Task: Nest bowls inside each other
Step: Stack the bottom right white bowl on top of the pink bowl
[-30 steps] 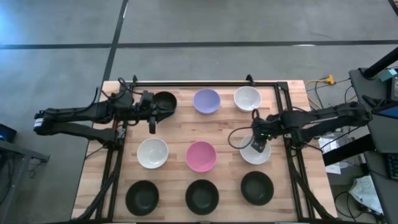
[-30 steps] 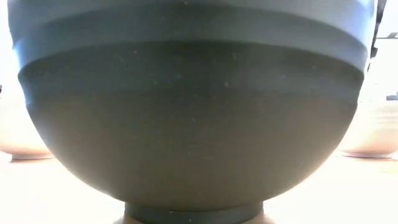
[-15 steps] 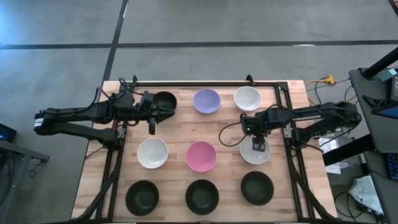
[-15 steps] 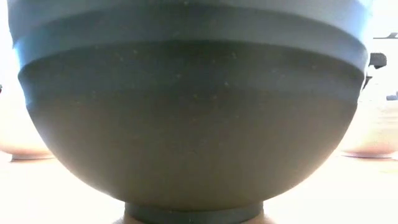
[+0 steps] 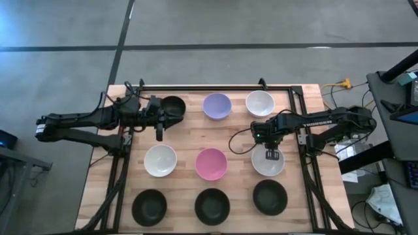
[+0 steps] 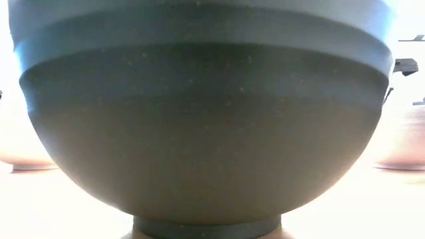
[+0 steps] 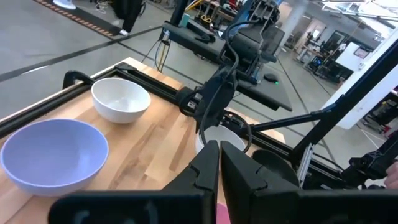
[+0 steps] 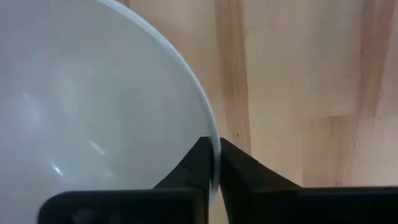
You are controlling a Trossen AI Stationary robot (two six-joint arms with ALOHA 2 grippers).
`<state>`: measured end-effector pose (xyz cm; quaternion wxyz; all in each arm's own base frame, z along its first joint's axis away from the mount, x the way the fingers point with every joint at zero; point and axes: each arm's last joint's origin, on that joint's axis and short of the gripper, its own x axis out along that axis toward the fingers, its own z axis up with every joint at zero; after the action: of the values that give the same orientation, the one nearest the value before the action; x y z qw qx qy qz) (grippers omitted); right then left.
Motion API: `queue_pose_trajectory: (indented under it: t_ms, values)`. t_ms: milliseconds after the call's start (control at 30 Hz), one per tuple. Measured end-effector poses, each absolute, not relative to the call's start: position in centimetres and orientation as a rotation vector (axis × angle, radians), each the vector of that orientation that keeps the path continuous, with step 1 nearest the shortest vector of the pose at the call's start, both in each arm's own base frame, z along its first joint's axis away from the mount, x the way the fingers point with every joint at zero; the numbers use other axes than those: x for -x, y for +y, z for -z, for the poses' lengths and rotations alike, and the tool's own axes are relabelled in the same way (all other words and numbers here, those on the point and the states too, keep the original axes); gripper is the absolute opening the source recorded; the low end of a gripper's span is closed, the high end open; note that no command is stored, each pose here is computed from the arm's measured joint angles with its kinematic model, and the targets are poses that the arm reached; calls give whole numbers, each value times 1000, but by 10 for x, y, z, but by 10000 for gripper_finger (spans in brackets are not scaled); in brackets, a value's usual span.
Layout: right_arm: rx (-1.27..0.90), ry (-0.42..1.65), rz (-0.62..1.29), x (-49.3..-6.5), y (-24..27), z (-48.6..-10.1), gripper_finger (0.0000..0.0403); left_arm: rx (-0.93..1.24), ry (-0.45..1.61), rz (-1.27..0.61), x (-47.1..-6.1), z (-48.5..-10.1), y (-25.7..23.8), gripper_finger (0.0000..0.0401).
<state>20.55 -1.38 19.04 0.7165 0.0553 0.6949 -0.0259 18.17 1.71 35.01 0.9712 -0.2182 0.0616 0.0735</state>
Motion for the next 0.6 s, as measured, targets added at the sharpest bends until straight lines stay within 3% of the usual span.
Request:
queue_pose_trajectory:
  t_ms: [367, 600]
  values:
    - [-178, 1433, 136, -201, -30, -226, 10, 441, 125, -149, -182, -350, 17, 1]
    - [-315, 1124, 156, -210, -41, -285, 10, 441, 125, -149, -182, -350, 17, 1]
